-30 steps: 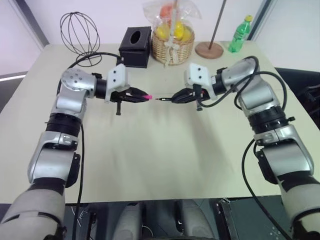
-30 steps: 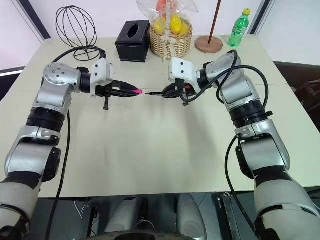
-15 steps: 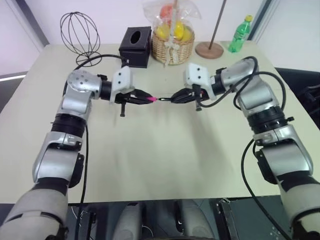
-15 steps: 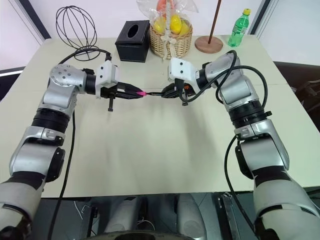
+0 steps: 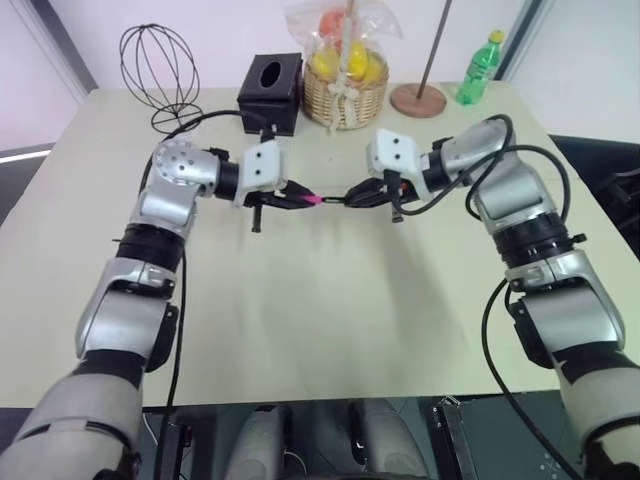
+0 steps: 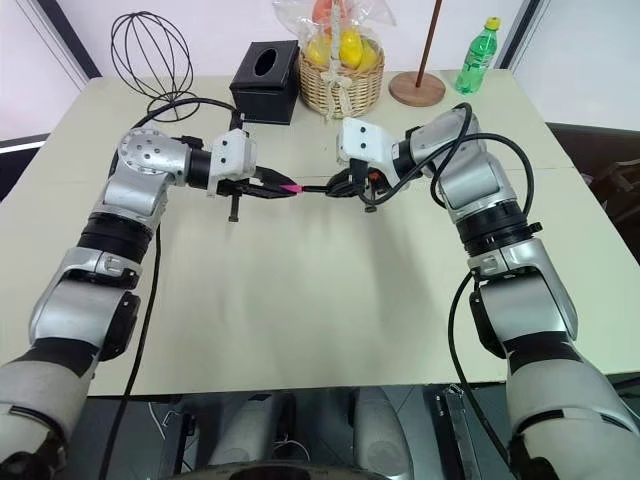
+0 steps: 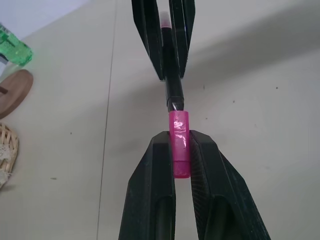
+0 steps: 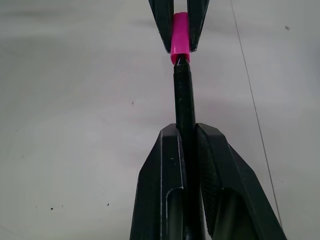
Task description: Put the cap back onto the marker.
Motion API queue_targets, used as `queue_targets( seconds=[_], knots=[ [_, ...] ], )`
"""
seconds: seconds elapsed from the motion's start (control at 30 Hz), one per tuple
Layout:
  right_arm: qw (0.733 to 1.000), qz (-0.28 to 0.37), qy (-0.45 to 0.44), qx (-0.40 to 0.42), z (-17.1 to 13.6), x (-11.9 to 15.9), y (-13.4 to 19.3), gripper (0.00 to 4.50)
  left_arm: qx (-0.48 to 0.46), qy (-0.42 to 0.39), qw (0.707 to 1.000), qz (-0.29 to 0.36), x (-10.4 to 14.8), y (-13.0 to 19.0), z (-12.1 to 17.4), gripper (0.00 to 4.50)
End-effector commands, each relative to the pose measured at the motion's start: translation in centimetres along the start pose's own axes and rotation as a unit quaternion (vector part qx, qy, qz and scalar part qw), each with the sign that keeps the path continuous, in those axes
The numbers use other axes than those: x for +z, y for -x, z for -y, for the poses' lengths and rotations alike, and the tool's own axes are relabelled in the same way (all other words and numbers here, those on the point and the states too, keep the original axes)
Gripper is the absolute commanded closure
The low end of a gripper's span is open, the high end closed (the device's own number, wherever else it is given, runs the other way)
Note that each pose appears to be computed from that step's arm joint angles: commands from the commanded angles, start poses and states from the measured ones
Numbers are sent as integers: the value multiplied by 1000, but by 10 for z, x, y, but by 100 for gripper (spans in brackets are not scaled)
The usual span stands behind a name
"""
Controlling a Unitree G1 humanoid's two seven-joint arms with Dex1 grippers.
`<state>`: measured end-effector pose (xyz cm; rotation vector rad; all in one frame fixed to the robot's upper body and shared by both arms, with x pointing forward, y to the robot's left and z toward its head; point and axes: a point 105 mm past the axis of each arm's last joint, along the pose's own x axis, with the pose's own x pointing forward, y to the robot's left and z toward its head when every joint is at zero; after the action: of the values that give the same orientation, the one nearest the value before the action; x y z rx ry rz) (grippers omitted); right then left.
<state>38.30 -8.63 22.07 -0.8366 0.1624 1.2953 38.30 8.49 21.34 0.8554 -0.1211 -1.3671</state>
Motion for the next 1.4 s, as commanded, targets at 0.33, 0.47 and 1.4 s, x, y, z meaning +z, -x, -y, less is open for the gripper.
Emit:
queue_targets(
  seconds=[0.33,0.47,1.4],
  knots=[
    [999,31,32,0,7,29,-8,450,-5,-32,999,6,16,-19,-4,447],
    [999,33,31,1,9,31,-11,450,-13,-41,999,-8,14,-26,-2,447],
    [998,-16,56,-29,21,22,-18,450,-36,-5,998,-57,4,-41,-1,447]
  ],
)
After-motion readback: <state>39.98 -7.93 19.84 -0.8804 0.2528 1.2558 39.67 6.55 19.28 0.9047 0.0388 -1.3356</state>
